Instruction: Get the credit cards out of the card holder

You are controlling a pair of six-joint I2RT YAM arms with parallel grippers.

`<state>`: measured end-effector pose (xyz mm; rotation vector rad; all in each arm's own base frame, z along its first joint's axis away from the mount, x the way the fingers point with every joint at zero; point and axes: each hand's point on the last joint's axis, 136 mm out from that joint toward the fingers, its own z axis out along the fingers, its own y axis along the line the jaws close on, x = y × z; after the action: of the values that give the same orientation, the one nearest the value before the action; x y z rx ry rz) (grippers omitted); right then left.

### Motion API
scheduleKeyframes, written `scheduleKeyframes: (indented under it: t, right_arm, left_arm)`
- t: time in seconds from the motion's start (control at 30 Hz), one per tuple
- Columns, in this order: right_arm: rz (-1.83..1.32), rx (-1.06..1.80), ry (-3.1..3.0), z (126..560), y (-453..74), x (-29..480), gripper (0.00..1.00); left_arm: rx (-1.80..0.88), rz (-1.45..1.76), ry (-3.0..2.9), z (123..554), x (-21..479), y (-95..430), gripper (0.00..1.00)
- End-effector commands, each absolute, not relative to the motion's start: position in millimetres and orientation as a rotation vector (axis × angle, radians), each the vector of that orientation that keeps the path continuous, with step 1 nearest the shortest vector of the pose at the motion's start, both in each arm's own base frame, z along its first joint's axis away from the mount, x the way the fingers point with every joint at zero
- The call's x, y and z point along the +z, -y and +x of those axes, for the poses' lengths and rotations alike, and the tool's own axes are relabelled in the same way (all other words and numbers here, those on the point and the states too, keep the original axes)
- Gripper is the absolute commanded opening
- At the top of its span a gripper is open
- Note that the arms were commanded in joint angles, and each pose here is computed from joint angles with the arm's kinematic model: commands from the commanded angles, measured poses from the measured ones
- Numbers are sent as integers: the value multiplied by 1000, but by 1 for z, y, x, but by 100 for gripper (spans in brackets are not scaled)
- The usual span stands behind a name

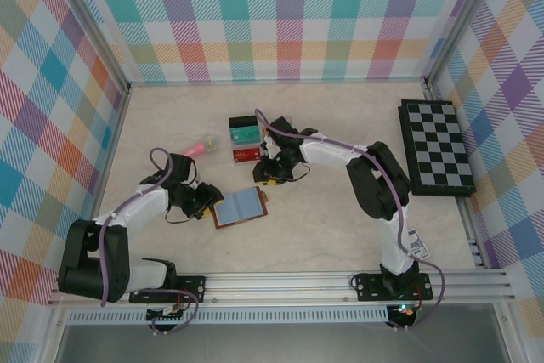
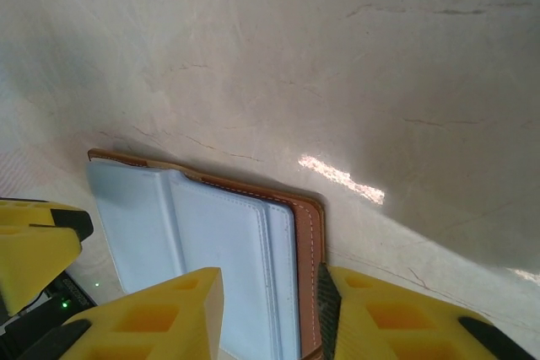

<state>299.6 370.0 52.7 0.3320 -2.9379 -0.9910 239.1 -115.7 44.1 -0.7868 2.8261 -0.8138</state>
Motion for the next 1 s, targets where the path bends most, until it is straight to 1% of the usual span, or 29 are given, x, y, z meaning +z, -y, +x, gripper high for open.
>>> scheduleKeyframes:
  t: [0.0, 0.07, 0.2, 0.43, 0.57, 0.63, 0.73, 0.97]
  right_arm:
    - [314, -996, 2892, 295, -376, 53, 36]
    - [308, -982, 2882, 293, -376, 49, 37]
    - [331, -985, 2851, 287, -380, 45, 35]
    - [330, -989, 2821, 282, -382, 40, 32]
    - [328, -991, 2804, 279, -385, 38, 28]
    - [327, -989, 2803, 278, -385, 36, 26]
    - [321, -989, 2797, 276, -385, 34, 22]
    - [293, -971, 2792, 271, -382, 28, 20]
  left_arm:
    - [-852, -747, -2829, 244, 45, 123, 44]
    - [-857, -742, -2833, 245, 43, 125, 43]
    - [-940, -719, -2817, 250, 44, 134, 38]
    - [-1022, -696, -2805, 256, 44, 143, 18]
    - [-1083, -677, -2796, 258, 47, 149, 7]
    - [-1128, -638, -2760, 265, 53, 155, 1]
    - [-1173, -606, -2746, 269, 58, 161, 0]
    - [-1202, -480, -2792, 269, 59, 186, 0]
